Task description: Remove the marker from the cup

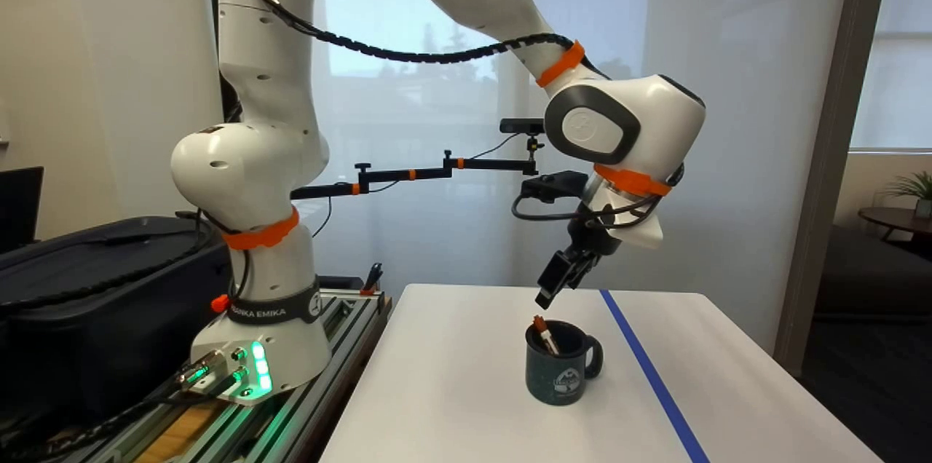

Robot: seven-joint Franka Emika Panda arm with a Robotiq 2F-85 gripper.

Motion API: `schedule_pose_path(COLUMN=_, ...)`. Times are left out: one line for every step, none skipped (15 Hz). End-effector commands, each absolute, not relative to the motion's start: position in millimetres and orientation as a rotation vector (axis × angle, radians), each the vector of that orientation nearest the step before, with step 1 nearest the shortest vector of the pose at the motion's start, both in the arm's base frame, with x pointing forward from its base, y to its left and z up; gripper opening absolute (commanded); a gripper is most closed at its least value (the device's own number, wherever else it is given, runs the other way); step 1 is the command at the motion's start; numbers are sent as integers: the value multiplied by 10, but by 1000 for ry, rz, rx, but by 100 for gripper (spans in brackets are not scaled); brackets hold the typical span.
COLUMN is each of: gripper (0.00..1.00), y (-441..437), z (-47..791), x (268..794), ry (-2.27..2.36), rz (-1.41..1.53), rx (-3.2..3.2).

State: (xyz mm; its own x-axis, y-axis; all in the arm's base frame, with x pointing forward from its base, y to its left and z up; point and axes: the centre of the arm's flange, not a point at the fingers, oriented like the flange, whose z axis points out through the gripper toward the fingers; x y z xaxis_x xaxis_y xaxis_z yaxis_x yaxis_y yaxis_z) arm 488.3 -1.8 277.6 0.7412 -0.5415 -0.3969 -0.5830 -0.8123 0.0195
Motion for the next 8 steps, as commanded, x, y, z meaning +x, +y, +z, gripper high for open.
schedule_pose_path(gripper=100, y=24, z=2676, x=4997, ry=972, rz=623, rx=-2739)
schedule_pose_path(gripper=100, y=31, z=2642, x=5007, ry=986, rz=630, rx=-2725)
schedule_pose_path(gripper=100, y=37, z=2597, x=5015, ry=994, rz=632, rx=-2720)
schedule_pose_path(gripper=100, y=35, z=2558, x=5020, ry=998, rz=633, rx=-2722)
schedule_pose_path(gripper=100, y=23, z=2510, x=5024, ry=1004, rz=635, rx=-2729)
schedule_pose_path(gripper=100, y=10, z=2467, x=5025, ry=1010, rz=632, rx=-2736)
schedule_pose_path(gripper=100, y=-7, z=2419, x=5025, ry=1010, rz=633, rx=-2741)
schedule_pose_path(gripper=100, y=-21, z=2380, x=5023, ry=1005, rz=634, rx=-2745)
